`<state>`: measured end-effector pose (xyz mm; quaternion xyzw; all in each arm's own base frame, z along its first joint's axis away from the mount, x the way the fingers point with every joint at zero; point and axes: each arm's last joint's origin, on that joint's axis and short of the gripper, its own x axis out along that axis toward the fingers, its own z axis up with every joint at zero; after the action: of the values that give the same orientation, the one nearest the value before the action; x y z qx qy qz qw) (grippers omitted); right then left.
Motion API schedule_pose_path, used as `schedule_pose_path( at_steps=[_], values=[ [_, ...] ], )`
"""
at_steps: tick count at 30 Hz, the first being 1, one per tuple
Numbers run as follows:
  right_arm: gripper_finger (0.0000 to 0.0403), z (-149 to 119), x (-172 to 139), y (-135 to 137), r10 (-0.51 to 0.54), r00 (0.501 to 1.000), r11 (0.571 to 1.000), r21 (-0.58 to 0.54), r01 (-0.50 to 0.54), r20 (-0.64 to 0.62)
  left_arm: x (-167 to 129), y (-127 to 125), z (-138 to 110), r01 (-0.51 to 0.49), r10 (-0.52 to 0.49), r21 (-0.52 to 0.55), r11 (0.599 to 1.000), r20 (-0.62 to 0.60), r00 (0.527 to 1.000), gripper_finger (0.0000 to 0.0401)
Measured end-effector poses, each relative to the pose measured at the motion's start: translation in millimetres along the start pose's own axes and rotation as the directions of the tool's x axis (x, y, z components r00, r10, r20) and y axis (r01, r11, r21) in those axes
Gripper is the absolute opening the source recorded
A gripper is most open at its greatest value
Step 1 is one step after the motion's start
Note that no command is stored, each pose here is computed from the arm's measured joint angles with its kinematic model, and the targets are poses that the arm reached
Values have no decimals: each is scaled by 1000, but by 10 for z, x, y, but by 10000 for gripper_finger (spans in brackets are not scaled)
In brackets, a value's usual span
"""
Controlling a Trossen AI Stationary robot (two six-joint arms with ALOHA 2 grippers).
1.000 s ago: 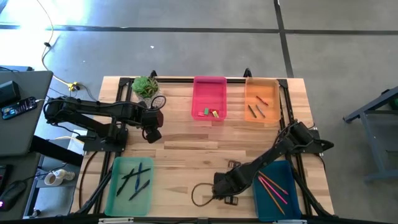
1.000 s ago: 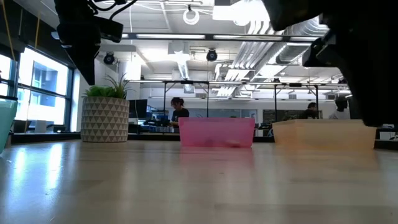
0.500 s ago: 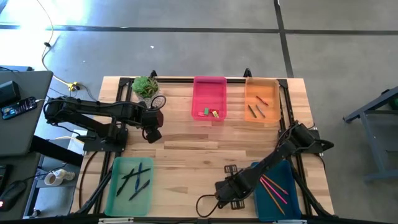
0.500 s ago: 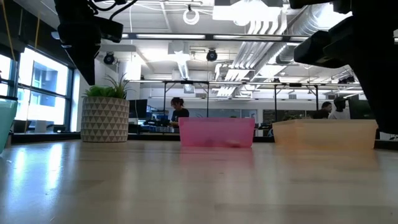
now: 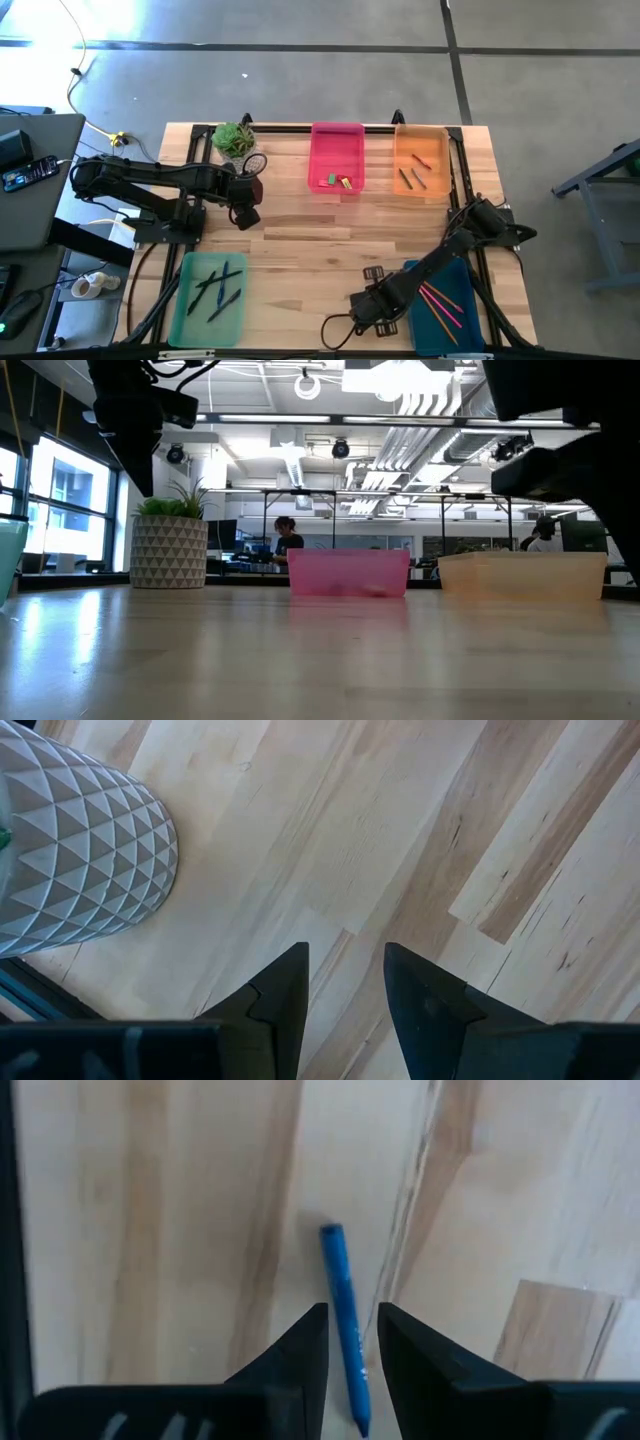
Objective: Sort crayons/erasers/pens/pencils in bins
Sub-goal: Put the blue crayon into the orange bin
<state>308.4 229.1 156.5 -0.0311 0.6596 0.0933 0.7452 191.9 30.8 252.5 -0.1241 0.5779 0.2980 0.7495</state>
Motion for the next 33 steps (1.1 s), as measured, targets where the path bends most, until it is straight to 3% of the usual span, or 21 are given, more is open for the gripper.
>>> schedule_pose_path(
  at_steps=[11,16,22,33],
  values=[
    [82,-122,159,-59,3,1000,1000,-22,-4,-20,0,-1,2,1,-1,-1,1000,2,1000,119],
    [72,-150,216,-131,-2,999,998,59,4,-32,0,-1,3,1,-1,1,1000,3,1000,119],
    [11,-121,230,-153,7,1000,996,84,-6,-14,10,29,9,5,-5,-14,1000,-11,1000,119],
    [5,-112,244,-148,14,1000,972,234,-13,-5,71,232,69,55,-55,3,998,-76,996,119]
  ],
)
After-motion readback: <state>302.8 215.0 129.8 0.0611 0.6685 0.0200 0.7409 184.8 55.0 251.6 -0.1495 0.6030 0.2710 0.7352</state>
